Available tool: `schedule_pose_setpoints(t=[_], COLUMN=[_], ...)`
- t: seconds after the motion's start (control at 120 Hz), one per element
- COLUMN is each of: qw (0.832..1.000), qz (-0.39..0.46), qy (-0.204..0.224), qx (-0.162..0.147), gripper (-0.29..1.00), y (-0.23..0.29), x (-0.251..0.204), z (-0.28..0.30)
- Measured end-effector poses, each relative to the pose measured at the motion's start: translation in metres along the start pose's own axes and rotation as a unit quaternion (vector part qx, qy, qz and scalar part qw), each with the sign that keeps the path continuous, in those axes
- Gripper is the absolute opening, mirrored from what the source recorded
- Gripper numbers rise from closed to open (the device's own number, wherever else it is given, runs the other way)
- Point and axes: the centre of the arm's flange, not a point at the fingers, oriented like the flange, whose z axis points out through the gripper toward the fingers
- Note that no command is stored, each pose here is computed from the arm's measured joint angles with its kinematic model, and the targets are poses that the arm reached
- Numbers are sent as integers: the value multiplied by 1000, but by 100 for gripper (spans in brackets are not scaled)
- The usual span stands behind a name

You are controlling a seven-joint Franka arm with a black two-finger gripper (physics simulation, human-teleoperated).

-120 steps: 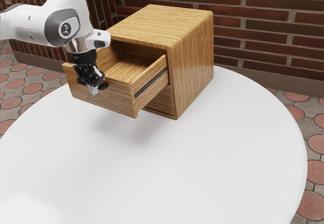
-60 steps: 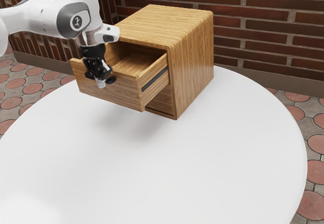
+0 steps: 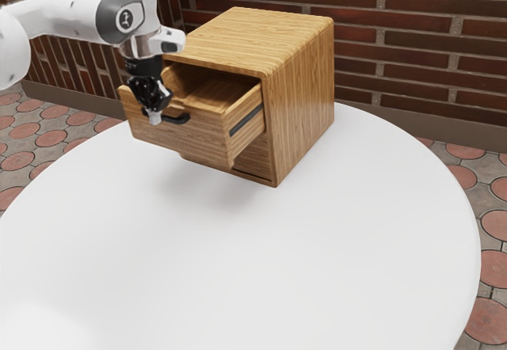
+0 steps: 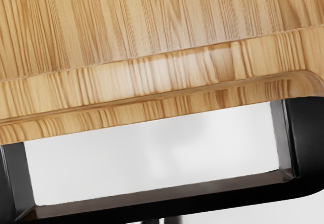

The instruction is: Push the drawer handle with one arm to close the drawer

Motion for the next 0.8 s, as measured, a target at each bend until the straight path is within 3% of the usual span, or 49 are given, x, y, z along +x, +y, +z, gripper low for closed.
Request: schedule_pose_setpoints(t=[0.8], qw=[998], qz=[-45], qy=[14], qx=[40], gripper=[-8], y=[-15], x=[44], z=[-5])
